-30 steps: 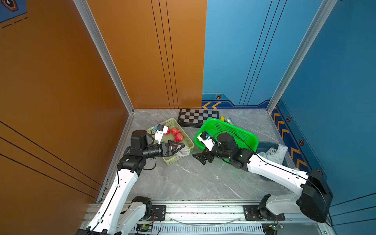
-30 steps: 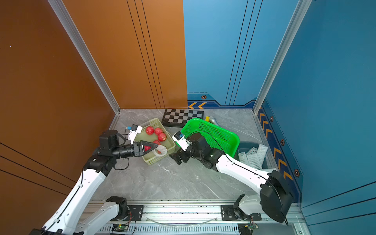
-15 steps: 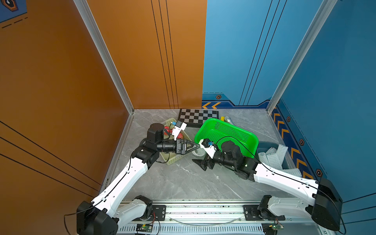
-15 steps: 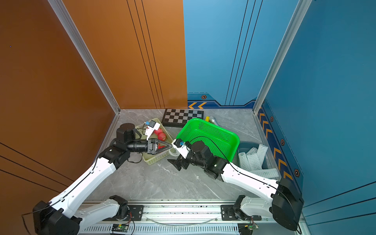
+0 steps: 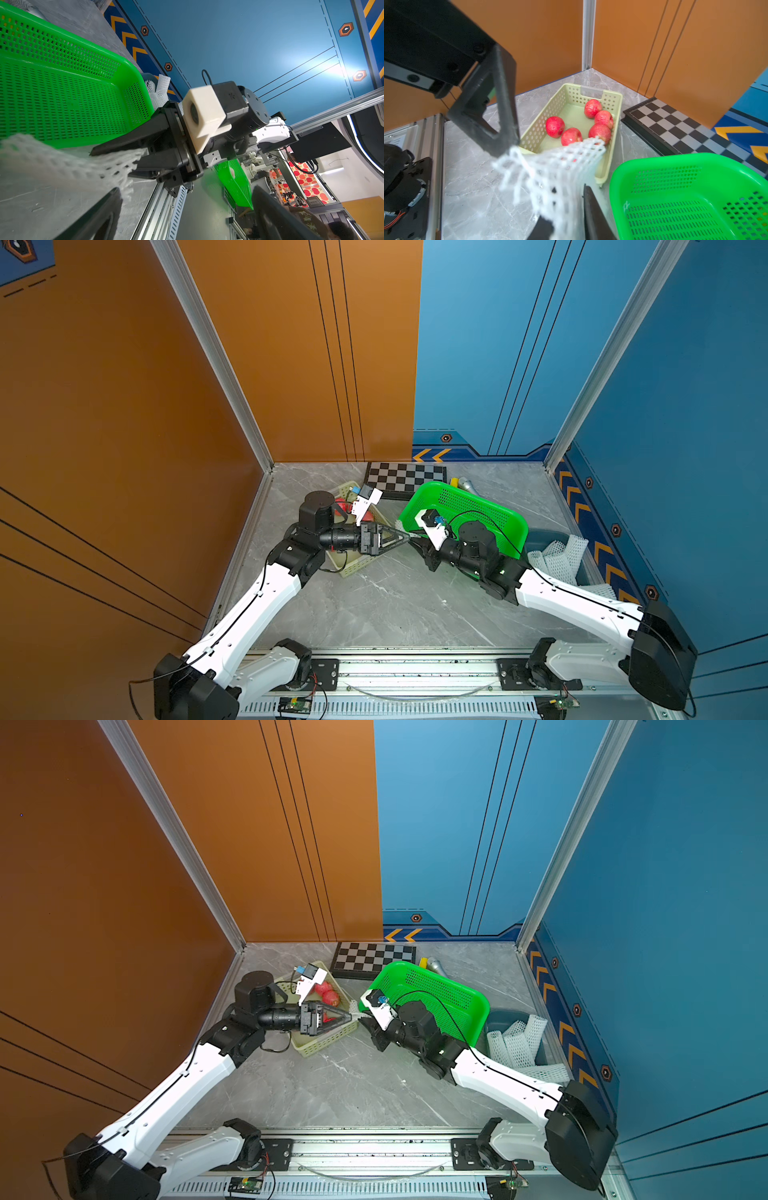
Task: Remove foam nets from apples
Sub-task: Place the foam net into the storage box.
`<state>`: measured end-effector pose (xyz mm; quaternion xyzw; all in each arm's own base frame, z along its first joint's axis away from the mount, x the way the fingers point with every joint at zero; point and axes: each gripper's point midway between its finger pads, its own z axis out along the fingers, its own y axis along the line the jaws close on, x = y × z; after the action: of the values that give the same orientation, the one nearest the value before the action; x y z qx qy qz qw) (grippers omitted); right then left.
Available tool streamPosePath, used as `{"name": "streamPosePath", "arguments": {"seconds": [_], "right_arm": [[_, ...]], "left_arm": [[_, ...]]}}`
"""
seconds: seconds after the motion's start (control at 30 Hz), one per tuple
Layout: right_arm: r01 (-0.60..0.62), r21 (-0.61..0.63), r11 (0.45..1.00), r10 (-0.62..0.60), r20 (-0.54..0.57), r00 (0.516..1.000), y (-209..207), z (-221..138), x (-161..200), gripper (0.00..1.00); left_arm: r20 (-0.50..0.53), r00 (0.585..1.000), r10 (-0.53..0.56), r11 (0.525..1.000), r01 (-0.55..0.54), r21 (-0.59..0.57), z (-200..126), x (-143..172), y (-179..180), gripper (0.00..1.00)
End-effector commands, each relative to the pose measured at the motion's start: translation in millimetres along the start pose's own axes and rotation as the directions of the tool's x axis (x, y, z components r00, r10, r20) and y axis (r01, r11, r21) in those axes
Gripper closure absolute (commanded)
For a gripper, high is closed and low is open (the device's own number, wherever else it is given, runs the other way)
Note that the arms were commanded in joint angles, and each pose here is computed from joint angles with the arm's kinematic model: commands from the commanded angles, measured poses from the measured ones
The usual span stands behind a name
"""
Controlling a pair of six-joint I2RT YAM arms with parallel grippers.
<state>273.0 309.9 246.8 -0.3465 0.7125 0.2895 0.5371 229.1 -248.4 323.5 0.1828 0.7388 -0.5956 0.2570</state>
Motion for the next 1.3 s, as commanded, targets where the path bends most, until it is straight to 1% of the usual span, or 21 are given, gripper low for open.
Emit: {"name": "streamPosePath", "arguments": {"seconds": [0.0, 0.13, 0.23, 0.27, 0.33, 0.37, 0.4, 0.47, 0.5, 0.6, 0.67, 0.73, 0.77, 0.83, 0.9, 0.93, 1.0, 1.03, 1.1, 1.13, 1.27], "right_arm": [[-0.069, -0.009, 0.998, 0.069, 0.046, 0.997, -9.5, -21.6, -8.1, 0.85], [-0.115, 0.057, 0.992, 0.113, 0.038, 0.993, -31.9, -49.1, -6.7, 0.84], [-0.149, 0.166, 0.975, 0.147, 0.024, 0.989, -52.7, -76.7, -4.0, 0.85], [-0.168, 0.225, 0.960, 0.167, 0.024, 0.986, -62.9, -88.5, -3.7, 0.84], [-0.216, 0.400, 0.891, 0.223, 0.029, 0.974, -92.7, -117.4, 1.9, 0.83], [-0.243, 0.494, 0.835, 0.260, 0.035, 0.965, -108.4, -135.9, 7.3, 0.83], [-0.274, 0.587, 0.762, 0.302, 0.052, 0.952, -124.6, -156.5, 14.3, 0.83], [-0.319, 0.747, 0.583, 0.378, 0.098, 0.921, -153.2, -199.8, 32.7, 0.83], [-0.342, 0.800, 0.493, 0.412, 0.131, 0.902, -162.1, -221.3, 42.9, 0.83], [-0.393, 0.885, 0.250, 0.458, 0.250, 0.853, -177.2, -277.3, 72.7, 0.84], [-0.419, 0.901, 0.114, 0.470, 0.322, 0.822, -179.1, -307.0, 91.3, 0.84], [-0.439, 0.898, 0.010, 0.477, 0.382, 0.792, -179.0, -328.4, 109.1, 0.83], [-0.450, 0.893, -0.023, 0.486, 0.403, 0.775, -179.2, -333.9, 119.1, 0.81], [-0.469, 0.881, -0.055, 0.522, 0.426, 0.739, -181.1, -335.8, 136.4, 0.78], [-0.504, 0.862, -0.060, 0.564, 0.446, 0.695, -183.8, -331.4, 148.7, 0.70], [-0.522, 0.851, -0.055, 0.582, 0.453, 0.676, -184.8, -328.2, 153.1, 0.63], [-0.543, 0.837, -0.062, 0.600, 0.466, 0.650, -185.7, -327.0, 156.6, 0.36], [-0.552, 0.832, -0.056, 0.601, 0.469, 0.647, -185.7, -326.6, 154.7, 0.23], [-0.563, 0.826, -0.037, 0.591, 0.472, 0.654, -185.4, -326.7, 146.4, 0.09], [-0.564, 0.825, -0.036, 0.583, 0.476, 0.658, -185.1, -328.6, 142.2, 0.00], [-0.558, 0.830, -0.010, 0.577, 0.461, 0.674, -182.4, -332.4, 122.1, 0.00]], "left_arm": [[0.074, 0.997, 0.016, 1.000, -0.016, -0.006, -13.2, -20.9, 3.1, 0.02], [0.151, 0.988, -0.016, 1.000, 0.020, -0.021, -32.4, -41.0, 21.2, 0.02], [0.188, 0.982, -0.033, 0.998, 0.041, -0.040, -44.2, -47.5, 35.6, 0.02], [0.192, 0.981, -0.037, 0.998, 0.045, -0.042, -46.4, -47.9, 38.8, 0.02], [0.193, 0.980, -0.042, 0.998, 0.051, -0.045, -47.4, -46.7, 43.8, 0.02], [0.193, 0.980, -0.042, 0.998, 0.051, -0.046, -47.2, -45.6, 46.0, 0.02], [0.192, 0.980, -0.043, 0.998, 0.052, -0.046, -46.4, -44.2, 47.9, 0.02], [0.188, 0.981, -0.048, 0.997, 0.058, -0.046, -44.3, -41.0, 52.6, 0.02], [0.187, 0.981, -0.048, 0.997, 0.057, -0.045, -43.1, -39.8, 54.5, 0.02], [0.178, 0.982, -0.056, 0.997, 0.064, -0.038, -38.9, -37.3, 58.3, 0.02], [0.166, 0.985, -0.054, 0.998, 0.060, -0.030, -35.6, -35.1, 56.2, 0.02], [0.157, 0.986, -0.051, 0.998, 0.055, -0.024, -32.7, -33.2, 53.3, 0.02], [0.149, 0.988, -0.050, 0.998, 0.053, -0.019, -30.6, -31.3, 52.0, 0.02], [0.139, 0.989, -0.053, 0.998, 0.056, -0.015, -26.9, -28.8, 51.7, 0.02], [0.129, 0.990, -0.055, 0.998, 0.057, -0.010, -23.3, -27.2, 50.9, 0.02], [0.125, 0.991, -0.056, 0.998, 0.058, -0.008, -21.7, -26.6, 50.4, 0.02], [0.120, 0.991, -0.059, 0.998, 0.060, -0.007, -19.2, -25.9, 50.1, 0.02], [0.120, 0.991, -0.057, 0.998, 0.058, -0.009, -17.8, -25.9, 50.2, 0.02], [0.118, 0.992, -0.053, 0.998, 0.055, -0.012, -14.7, -25.4, 50.4, 0.02], [0.115, 0.992, -0.053, 0.998, 0.055, -0.014, -12.3, -24.2, 50.6, 0.02], [0.100, 0.994, -0.044, 0.999, 0.046, -0.018, -1.6, -21.1, 50.4, 0.02]]}}
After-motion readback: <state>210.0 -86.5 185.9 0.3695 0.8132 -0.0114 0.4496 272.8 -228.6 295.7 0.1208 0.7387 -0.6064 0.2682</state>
